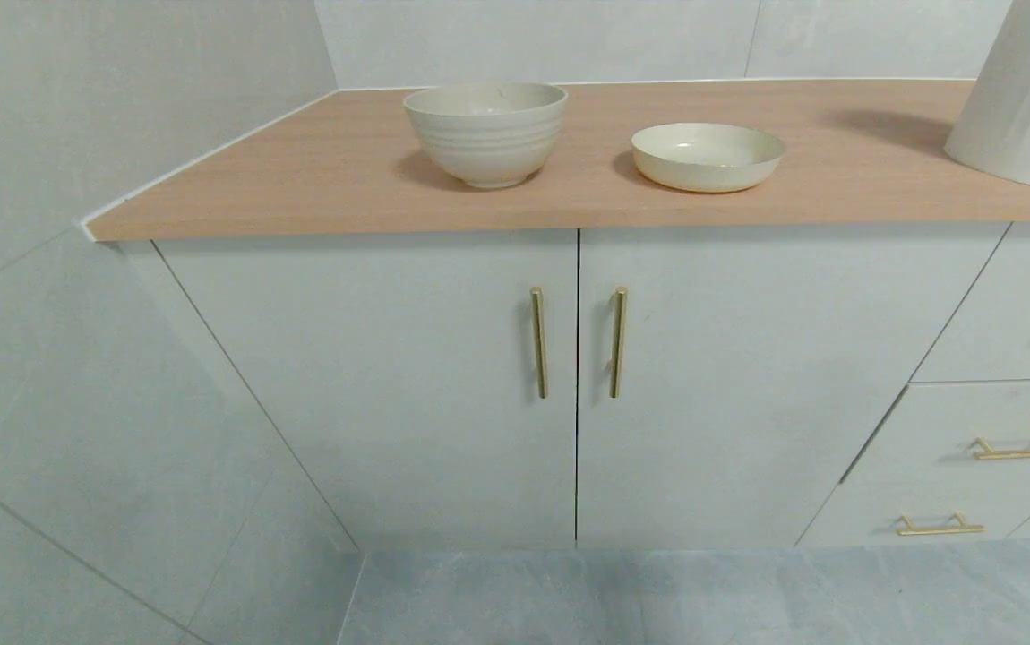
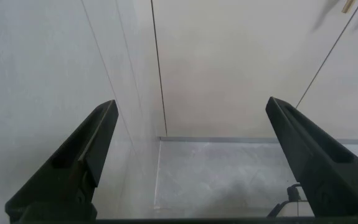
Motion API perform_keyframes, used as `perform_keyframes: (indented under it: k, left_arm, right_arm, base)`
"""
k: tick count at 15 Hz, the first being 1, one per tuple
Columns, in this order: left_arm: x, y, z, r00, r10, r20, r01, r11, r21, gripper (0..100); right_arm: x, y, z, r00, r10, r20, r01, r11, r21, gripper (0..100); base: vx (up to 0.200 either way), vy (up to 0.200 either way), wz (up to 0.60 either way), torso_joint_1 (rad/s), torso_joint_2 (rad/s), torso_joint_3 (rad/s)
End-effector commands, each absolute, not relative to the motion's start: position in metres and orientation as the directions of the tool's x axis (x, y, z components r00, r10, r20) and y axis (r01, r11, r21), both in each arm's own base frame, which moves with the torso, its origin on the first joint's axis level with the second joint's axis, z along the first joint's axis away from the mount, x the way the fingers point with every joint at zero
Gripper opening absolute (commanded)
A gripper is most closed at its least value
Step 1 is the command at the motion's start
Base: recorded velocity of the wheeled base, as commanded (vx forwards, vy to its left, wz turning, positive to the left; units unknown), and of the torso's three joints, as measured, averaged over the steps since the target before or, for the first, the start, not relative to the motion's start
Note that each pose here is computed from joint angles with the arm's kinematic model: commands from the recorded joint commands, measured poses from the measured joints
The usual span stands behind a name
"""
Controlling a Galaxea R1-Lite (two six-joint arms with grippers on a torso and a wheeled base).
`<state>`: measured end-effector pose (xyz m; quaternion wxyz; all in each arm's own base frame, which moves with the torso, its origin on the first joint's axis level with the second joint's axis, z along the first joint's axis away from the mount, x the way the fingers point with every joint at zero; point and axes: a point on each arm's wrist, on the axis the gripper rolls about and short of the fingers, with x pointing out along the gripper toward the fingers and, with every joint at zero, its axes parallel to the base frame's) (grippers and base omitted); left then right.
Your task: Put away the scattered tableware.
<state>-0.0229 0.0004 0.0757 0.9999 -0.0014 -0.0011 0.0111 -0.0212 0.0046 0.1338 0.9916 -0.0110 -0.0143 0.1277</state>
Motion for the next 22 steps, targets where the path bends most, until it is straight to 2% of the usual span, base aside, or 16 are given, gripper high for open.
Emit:
perform_keyframes:
  k: [1,3,6,10,13,17,22]
  left_arm:
    - [-0.023,0.000,0.076,1.000,0.023,0.002,-0.023,1.000,-0.003,100]
    - [-0.023,0.000,0.076,1.000,0.023,0.003,-0.023,1.000,-0.003,100]
    - [-0.023,0.000,0.076,1.000,0.023,0.002,-0.023,1.000,-0.003,100]
    - [-0.023,0.000,0.076,1.000,0.023,0.003,-0.023,1.000,-0.003,100]
    - [-0.023,0.000,0.076,1.000,0.023,0.002,-0.023,1.000,-0.003,100]
    - [-0.023,0.000,0.076,1.000,0.023,0.002,-0.023,1.000,-0.003,100]
    - [-0.023,0.000,0.076,1.000,0.023,0.003,-0.023,1.000,-0.003,100]
  right_arm:
    - [0.050,0.014,0.189,0.857,0.469,-0.212,-0.465,0.882,0.069,100]
    - [0.088,0.032,0.213,0.776,0.590,-0.221,-0.585,0.805,0.095,100]
    - [0.135,0.067,0.229,0.708,0.675,-0.209,-0.665,0.736,0.124,100]
    - [0.196,0.111,0.237,0.650,0.715,-0.257,-0.704,0.694,0.149,100]
    - [0.215,0.151,0.227,0.576,0.769,-0.277,-0.759,0.629,0.168,100]
    - [0.250,0.186,0.204,0.580,0.780,-0.235,-0.770,0.619,0.154,100]
    - [0.283,0.203,0.194,0.620,0.777,-0.111,-0.712,0.616,0.338,100]
  base:
    - [0.000,0.000,0.00,0.000,0.00,0.000]
    - [0.000,0.000,0.00,0.000,0.00,0.000]
    - [0.000,0.000,0.00,0.000,0.00,0.000]
    - [0.000,0.000,0.00,0.000,0.00,0.000]
    - [0.000,0.000,0.00,0.000,0.00,0.000]
    - [0.000,0.000,0.00,0.000,0.00,0.000]
    - [0.000,0.000,0.00,0.000,0.00,0.000]
